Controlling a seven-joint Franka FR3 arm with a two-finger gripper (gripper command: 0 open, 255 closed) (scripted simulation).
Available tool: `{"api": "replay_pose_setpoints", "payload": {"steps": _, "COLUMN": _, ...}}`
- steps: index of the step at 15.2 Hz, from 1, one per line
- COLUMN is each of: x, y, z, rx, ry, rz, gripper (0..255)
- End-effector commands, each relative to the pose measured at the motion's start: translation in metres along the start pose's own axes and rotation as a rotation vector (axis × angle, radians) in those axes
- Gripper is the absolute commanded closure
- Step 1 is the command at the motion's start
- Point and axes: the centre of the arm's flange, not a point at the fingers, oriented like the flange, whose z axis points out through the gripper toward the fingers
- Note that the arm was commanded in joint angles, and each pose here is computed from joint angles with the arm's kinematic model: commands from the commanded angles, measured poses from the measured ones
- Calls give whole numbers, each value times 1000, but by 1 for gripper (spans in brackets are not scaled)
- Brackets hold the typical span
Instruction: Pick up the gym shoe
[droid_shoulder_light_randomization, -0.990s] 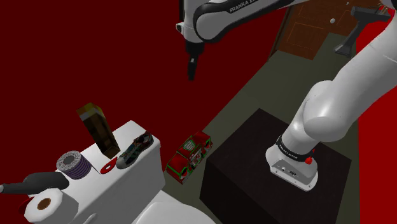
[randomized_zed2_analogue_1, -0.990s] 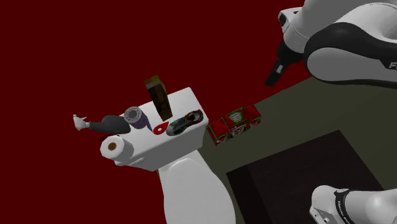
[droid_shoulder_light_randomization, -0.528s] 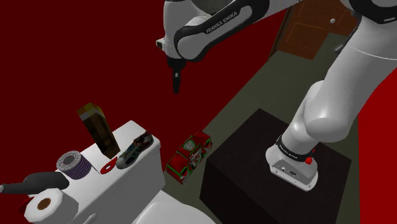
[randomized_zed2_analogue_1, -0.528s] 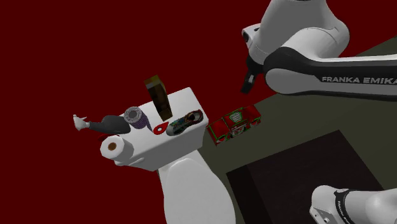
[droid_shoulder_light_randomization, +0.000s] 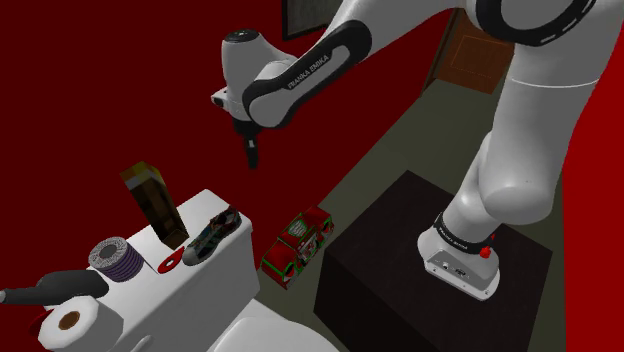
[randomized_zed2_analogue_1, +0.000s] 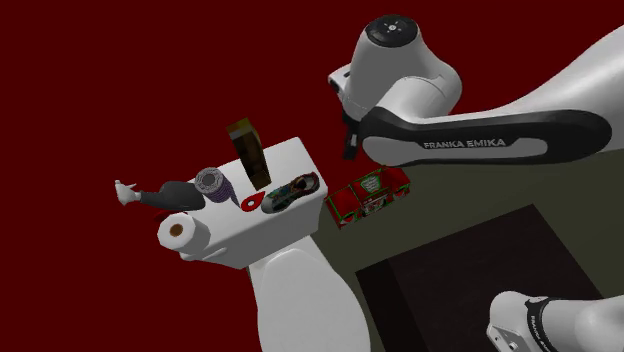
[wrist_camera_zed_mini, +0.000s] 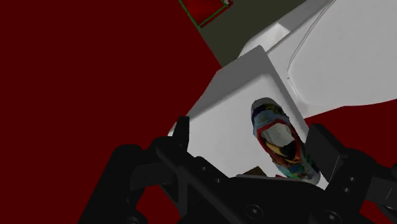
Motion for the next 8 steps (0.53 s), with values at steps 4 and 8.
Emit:
{"api": "replay_pose_setpoints", "payload": {"steps": 4, "x": 43, "y": -28, "z": 39, "rx": 6, "ry": 14, "rz": -132, "gripper": 0}}
{"api": "replay_pose_setpoints", "payload": {"steps": 8, "x": 77, "y": -51, "z": 69, "rx": 11, "ry": 26, "rz": -237, "gripper": 0}}
